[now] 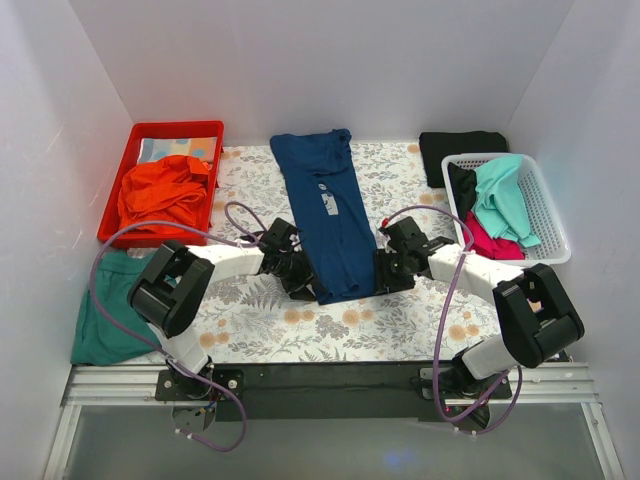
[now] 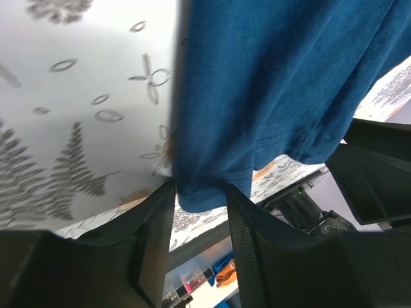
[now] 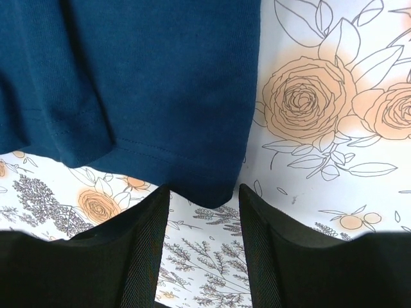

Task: Fold and stack the t-shirts
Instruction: Rotate the tshirt 80 degrees

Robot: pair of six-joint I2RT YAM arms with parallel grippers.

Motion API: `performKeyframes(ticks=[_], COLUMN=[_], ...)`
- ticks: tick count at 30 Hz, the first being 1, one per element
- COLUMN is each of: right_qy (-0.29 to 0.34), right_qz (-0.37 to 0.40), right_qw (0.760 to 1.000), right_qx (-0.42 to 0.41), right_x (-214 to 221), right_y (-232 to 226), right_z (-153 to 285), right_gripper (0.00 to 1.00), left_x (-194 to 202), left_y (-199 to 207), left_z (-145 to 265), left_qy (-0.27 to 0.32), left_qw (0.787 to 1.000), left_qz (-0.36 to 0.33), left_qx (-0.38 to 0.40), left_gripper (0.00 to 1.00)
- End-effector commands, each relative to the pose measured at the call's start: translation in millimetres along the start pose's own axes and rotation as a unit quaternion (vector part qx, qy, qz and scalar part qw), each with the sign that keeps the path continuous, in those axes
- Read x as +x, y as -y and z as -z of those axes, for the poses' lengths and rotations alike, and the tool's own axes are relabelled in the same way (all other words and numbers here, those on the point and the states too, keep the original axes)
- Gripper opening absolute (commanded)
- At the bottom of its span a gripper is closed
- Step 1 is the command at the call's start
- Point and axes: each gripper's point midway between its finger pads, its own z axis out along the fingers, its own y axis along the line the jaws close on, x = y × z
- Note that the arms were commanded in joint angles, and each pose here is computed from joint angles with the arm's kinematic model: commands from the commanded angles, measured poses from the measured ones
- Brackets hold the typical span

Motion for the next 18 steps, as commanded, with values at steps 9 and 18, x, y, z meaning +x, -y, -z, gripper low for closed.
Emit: performKeyframes(ticks=[9,18], right_qy=[0.015,0.005], right_qz=[0.0,0.004], right_qw=[0.999,1.0], right_qx=[-0.028,-0.019], right_x=[-1.0,11.5], right_y=[-1.3,5.2], right_z=[-3.0,1.6], right_gripper=[0.47,0.01], left_x=[2.2,-3.8], left_y=[-21.6,-32.3], left_z=[-17.7,9.6], left_qy=[-0.011,0.032], left_qw=[0.998,0.994], left_qz=[0.018,0.002], left_qx=[-0.056,-0.106], left_gripper=[0.0,0.0])
